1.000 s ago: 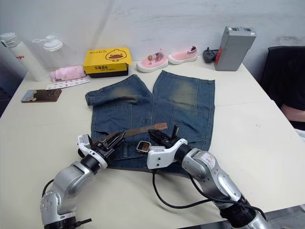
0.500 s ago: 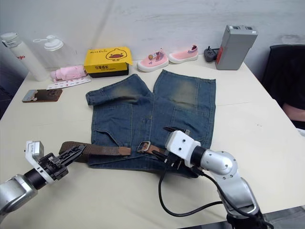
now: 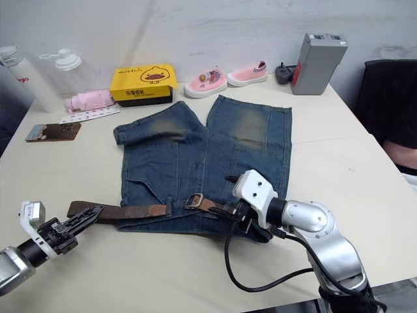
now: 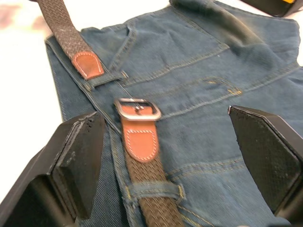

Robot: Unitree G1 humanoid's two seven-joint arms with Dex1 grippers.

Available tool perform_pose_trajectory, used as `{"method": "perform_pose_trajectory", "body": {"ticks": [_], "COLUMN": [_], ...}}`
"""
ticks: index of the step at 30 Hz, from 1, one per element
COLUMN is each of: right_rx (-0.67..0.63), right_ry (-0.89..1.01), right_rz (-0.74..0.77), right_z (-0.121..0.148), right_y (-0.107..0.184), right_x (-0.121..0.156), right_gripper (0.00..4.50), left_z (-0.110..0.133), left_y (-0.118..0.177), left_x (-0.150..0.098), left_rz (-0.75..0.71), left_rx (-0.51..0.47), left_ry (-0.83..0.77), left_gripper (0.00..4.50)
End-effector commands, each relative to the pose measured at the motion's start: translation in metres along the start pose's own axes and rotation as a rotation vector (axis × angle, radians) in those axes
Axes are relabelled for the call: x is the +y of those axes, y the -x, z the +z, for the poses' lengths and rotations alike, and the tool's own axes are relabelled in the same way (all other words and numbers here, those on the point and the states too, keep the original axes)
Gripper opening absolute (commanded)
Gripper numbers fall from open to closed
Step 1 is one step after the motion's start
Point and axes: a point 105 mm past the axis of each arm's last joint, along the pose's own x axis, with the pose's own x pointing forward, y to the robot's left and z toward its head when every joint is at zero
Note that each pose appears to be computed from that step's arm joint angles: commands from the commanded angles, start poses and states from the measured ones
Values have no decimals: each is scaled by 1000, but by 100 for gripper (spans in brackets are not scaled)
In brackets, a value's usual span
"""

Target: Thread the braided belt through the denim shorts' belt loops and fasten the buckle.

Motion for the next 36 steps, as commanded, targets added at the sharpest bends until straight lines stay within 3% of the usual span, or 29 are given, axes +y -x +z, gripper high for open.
{"method": "perform_pose_trajectory", "body": {"ticks": [1,7,23,30,36], "right_rx": [-31,-24,-52,-56,-48], "right_ry": [25,17,-4,-14,-13], "right_rz": [10,25,24,14,6], "right_z": [12,13,21,22,21], "right_y": [4,4,1,0,-1], "right_x": [2,4,9,11,10], "right_gripper": [445,445,445,445,445], "left_z": [11,5,0,-13,-36], "left_y": [5,1,-23,-33,-46], "left_x": [-5,-14,-36,-45,-38], "left_rz": [-27,-61,-78,-110,-92], "left_rx": [-29,21,39,71,180], "left_ry": [-38,-80,-111,-86,-130], "left_gripper": [0,0,0,0,0]}}
